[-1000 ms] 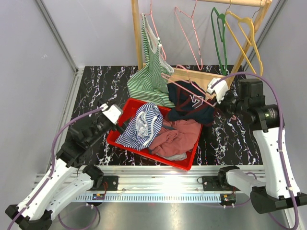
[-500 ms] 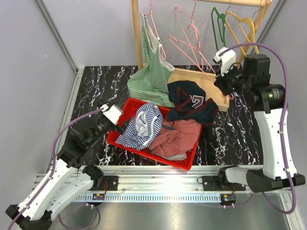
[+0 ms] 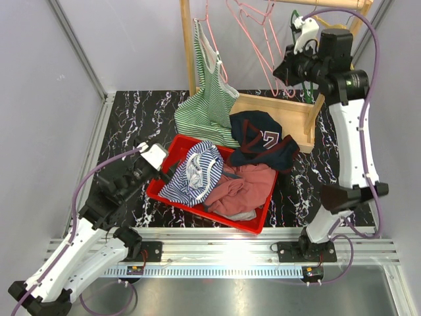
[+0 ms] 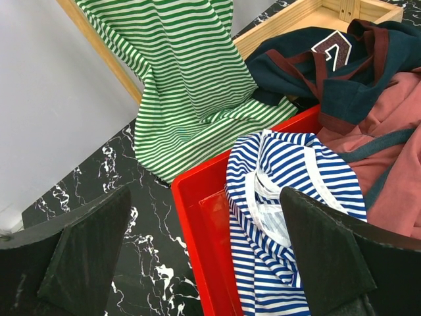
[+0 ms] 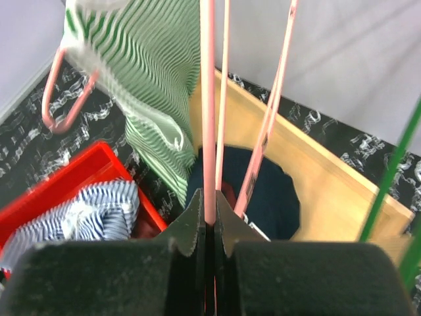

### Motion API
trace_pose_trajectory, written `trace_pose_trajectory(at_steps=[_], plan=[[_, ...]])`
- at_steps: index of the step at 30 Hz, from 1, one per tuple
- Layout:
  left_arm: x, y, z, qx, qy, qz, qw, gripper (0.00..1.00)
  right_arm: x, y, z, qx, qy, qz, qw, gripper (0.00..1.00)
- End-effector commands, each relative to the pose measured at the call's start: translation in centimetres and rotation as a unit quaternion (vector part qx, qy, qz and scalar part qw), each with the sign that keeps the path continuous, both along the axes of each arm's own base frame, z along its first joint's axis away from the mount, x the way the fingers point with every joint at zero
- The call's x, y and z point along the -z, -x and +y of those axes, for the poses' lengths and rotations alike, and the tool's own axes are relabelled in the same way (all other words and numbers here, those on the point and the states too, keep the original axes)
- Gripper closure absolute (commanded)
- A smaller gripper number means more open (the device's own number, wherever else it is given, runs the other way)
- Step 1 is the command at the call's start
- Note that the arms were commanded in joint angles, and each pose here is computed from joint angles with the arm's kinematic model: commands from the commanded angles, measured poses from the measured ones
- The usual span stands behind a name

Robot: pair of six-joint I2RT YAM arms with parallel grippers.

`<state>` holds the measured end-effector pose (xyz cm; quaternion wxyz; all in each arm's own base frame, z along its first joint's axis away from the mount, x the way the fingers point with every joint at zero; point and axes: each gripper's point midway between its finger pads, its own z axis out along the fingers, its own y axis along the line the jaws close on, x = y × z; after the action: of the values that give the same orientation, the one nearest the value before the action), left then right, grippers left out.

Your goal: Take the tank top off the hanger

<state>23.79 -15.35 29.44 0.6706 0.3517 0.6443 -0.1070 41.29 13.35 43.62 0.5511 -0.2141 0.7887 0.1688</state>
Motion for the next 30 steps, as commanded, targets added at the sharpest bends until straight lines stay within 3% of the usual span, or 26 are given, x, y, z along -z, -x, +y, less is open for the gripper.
trace_pose_trajectory(at_steps=[1,6,17,30], plan=[[-0.8,-0.5,-0.1,-0.007,0.017,-0.016,1.0,0.01,-2.8,-2.0,2.3,-0.001,-0.071,-0.013,0.997,1.0],[-0.8,-0.7,0.1,-0.01,0.016,-0.016,1.0,0.01,-2.5,-4.6,5.0,-0.008,-0.093,-0.009,0.996,1.0],[-0.4,-0.8,-0.2,-0.003,0.011,-0.009,1.0,0.01,-2.4,-9.7,6.4,0.025,-0.146,-0.027,0.989,1.0],[-0.2,-0.5,-0.5,0.008,0.015,-0.001,1.0,0.01,3.2,-11.6,7.0,0.025,-0.117,0.031,0.992,1.0]])
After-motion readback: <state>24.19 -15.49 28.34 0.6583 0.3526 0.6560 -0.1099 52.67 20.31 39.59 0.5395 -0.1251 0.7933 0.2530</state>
